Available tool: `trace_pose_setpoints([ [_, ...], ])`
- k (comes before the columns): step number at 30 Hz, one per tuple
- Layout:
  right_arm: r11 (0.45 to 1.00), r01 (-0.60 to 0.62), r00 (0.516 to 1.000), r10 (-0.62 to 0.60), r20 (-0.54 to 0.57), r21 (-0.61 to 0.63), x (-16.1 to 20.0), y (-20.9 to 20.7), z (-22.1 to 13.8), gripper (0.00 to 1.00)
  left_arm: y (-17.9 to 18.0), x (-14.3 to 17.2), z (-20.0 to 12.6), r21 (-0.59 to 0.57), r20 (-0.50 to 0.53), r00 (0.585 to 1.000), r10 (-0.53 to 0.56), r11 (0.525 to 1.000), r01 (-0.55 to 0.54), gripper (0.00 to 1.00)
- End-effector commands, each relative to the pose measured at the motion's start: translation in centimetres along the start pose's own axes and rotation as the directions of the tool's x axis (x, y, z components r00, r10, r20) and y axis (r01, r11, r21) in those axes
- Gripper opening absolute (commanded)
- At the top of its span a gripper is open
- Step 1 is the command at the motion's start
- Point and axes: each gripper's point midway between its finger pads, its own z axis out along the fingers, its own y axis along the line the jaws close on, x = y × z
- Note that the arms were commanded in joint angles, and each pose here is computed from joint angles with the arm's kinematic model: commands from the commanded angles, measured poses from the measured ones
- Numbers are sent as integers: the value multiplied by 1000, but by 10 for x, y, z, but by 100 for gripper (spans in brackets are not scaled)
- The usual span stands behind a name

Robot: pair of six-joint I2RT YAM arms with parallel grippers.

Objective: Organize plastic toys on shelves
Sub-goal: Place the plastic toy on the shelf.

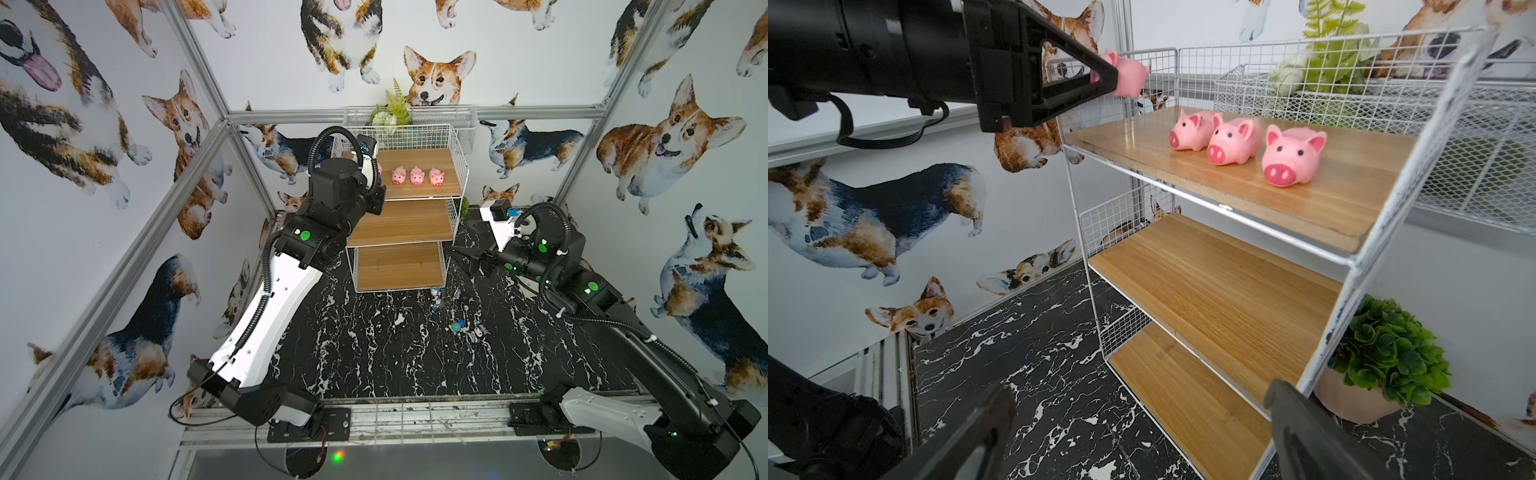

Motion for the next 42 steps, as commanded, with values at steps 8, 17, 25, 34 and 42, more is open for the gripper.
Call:
trace_pose_setpoints([
  [8,999,29,1000,-29,-1,-14,3,1,4,100,-2,13,30,0,-17,1000,-15,1000,15,27],
  [17,999,36,999,-36,4,-1,3,-1,2,100,-4,23,33,5,-33,999,-32,999,32,35],
  [25,999,47,999,-47,25,-8,1,3,-3,100,1,25,30,-19,-39,999,-35,999,34,38],
  [34,999,48,999,-48,25,5,1,1,-6,100,-2,17,22,9,-22,998,-60,998,61,45],
  [42,999,39,999,-39,21,7,4,1,-8,100,9,-3,-5,-5,14,997,-81,997,81,43],
])
